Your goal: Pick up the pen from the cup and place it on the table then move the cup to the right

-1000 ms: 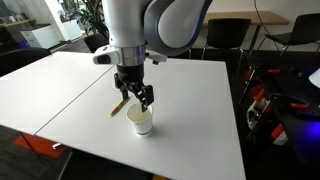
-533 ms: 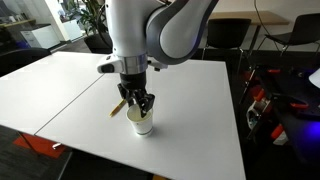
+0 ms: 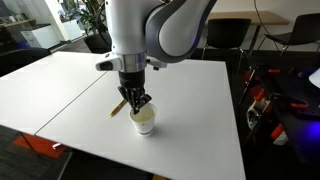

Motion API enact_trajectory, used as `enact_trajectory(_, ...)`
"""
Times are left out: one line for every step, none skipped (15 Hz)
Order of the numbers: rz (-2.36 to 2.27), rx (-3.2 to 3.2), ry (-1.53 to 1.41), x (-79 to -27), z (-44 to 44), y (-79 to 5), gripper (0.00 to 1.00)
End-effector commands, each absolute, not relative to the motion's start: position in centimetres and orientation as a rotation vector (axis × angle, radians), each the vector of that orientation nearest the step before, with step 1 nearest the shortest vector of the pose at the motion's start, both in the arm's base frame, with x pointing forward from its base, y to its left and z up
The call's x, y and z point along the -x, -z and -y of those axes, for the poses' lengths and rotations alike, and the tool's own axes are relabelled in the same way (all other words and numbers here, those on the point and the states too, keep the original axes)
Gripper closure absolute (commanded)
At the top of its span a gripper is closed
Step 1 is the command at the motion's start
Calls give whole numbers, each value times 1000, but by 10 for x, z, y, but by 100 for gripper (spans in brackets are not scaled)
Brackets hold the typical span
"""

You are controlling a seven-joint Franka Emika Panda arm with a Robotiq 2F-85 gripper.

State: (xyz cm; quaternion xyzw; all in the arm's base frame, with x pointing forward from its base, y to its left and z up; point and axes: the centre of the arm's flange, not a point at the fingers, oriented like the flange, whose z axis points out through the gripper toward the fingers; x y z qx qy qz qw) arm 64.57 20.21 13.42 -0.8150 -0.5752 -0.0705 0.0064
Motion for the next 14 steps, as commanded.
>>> enact_trajectory(1787, 2518, 314, -642, -189, -162, 99)
enact_trajectory(1778, 2530, 346, -641, -185, -169, 100)
enact_trajectory(1755, 2547, 373, -641, -183, -176, 99)
enact_trajectory(1707, 2584, 404, -642, -177, -183, 99)
enact_trajectory(1658, 2618, 431, -644, -172, -189, 99)
enact_trajectory(1589, 2664, 454, -647, -164, -195, 99)
enact_trajectory(1526, 2695, 471, -648, -156, -200, 99)
enact_trajectory(1461, 2726, 491, -650, -147, -204, 99)
enact_trajectory(1405, 2750, 501, -651, -140, -208, 99)
enact_trajectory(1349, 2770, 508, -652, -131, -212, 99)
enact_trajectory(1288, 2794, 513, -653, -122, -215, 99)
enact_trajectory(1237, 2812, 515, -654, -114, -218, 99)
enact_trajectory(1179, 2835, 515, -654, -105, -220, 99)
enact_trajectory(1128, 2850, 515, -654, -97, -221, 99)
